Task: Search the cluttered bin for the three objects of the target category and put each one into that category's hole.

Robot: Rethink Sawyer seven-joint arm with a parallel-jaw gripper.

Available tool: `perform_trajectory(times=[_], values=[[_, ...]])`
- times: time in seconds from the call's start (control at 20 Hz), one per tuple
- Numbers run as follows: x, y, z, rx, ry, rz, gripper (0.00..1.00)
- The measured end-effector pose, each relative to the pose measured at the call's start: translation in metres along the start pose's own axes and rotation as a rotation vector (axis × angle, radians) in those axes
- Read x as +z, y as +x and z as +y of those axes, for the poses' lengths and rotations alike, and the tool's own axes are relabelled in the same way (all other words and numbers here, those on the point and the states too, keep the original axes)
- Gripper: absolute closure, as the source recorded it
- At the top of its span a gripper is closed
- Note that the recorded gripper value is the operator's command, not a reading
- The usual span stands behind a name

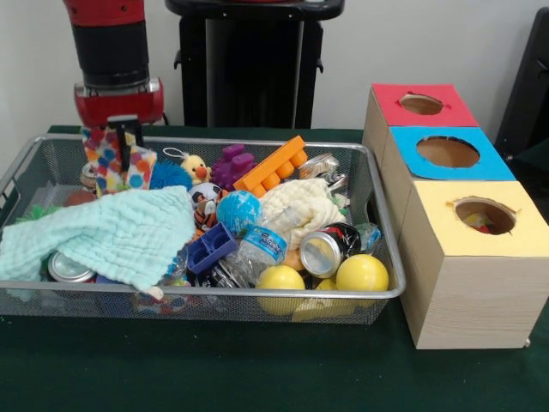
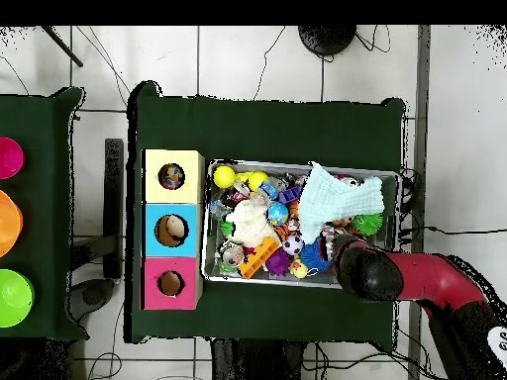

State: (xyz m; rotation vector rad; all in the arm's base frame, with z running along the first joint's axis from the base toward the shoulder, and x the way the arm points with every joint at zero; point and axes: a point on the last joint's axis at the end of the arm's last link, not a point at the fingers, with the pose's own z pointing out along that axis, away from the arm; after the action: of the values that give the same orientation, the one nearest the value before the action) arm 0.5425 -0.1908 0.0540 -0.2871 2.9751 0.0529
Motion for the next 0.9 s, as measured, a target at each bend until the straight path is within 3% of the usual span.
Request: perform_trajectory(times=[0.25,0.45,0.6,0.7,0.9], values=[[-0.061,-0.032,0.028,0.050,-0.011,0.035,1.00],[-0.106,-0.058,0.056,0.056,-0.006,0.073,1.00],[-0.122,-0.068,0.069,0.049,-0.003,0.082,1.00],[-0.143,-0.083,0.091,0.031,0.004,0.088,1.00],[-0.161,-0.097,0.119,0.000,0.007,0.089,1.00]])
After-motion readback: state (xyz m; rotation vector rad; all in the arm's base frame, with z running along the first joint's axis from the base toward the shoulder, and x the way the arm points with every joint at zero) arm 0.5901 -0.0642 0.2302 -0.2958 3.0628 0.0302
